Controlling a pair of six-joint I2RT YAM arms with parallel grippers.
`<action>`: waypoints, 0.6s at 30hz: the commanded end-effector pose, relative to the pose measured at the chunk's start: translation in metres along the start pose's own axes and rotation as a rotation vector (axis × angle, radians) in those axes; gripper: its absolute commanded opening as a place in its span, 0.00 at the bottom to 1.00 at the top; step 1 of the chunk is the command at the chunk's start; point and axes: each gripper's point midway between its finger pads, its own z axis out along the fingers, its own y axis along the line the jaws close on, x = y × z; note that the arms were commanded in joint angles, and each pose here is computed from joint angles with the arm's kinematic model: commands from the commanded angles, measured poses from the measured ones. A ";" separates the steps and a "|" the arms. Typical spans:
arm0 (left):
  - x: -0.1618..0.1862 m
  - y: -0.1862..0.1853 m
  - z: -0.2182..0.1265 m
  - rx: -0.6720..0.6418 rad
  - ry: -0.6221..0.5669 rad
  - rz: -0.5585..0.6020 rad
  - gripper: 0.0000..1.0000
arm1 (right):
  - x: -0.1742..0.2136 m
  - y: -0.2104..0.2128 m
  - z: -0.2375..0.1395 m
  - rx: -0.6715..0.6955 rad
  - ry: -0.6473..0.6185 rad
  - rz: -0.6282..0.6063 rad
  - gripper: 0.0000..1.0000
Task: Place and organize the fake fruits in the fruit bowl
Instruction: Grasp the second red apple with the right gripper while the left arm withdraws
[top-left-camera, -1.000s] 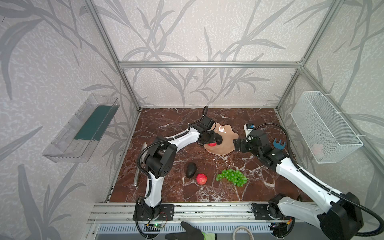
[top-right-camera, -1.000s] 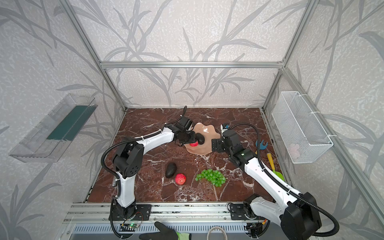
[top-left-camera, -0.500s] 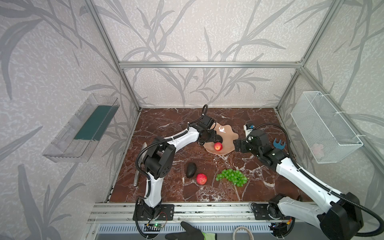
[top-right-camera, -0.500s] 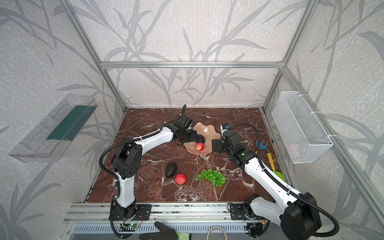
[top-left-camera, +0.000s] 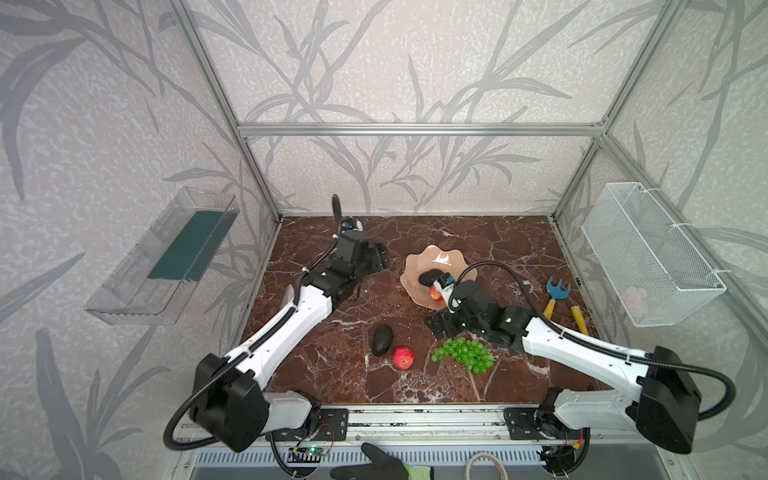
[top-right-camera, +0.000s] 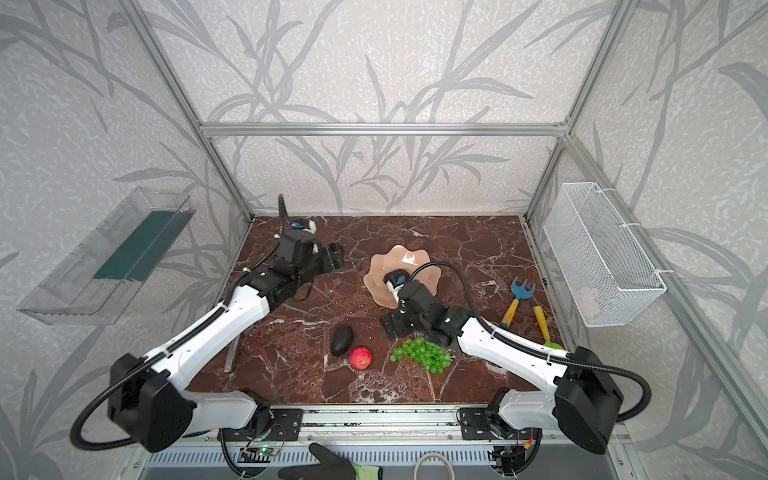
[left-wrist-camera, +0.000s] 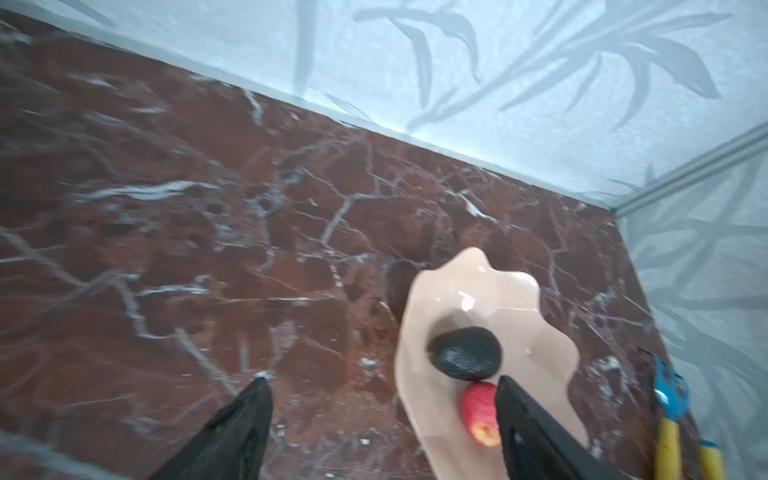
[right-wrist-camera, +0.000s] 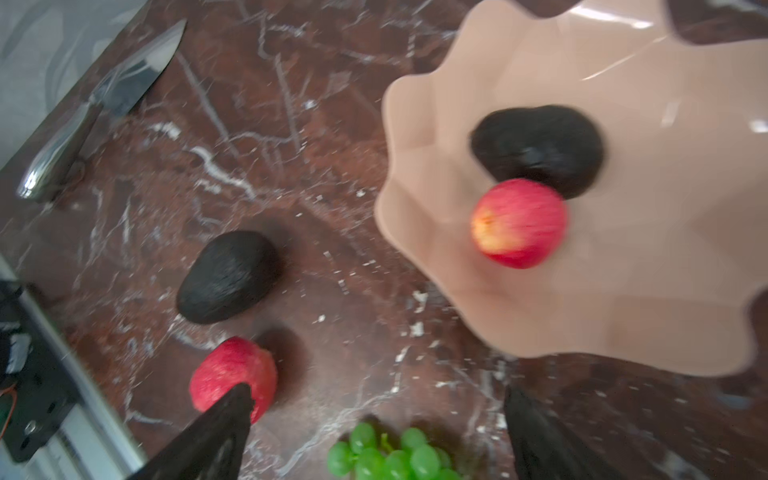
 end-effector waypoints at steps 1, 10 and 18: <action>0.002 0.051 -0.008 -0.136 -0.057 -0.020 0.89 | 0.008 0.032 0.012 -0.025 0.067 -0.010 0.93; 0.027 0.107 -0.026 -0.243 -0.037 -0.076 0.92 | 0.041 0.085 0.045 -0.097 0.212 -0.062 0.93; 0.028 0.112 -0.027 -0.238 -0.038 -0.090 0.92 | 0.069 0.086 0.062 -0.061 0.315 -0.057 0.92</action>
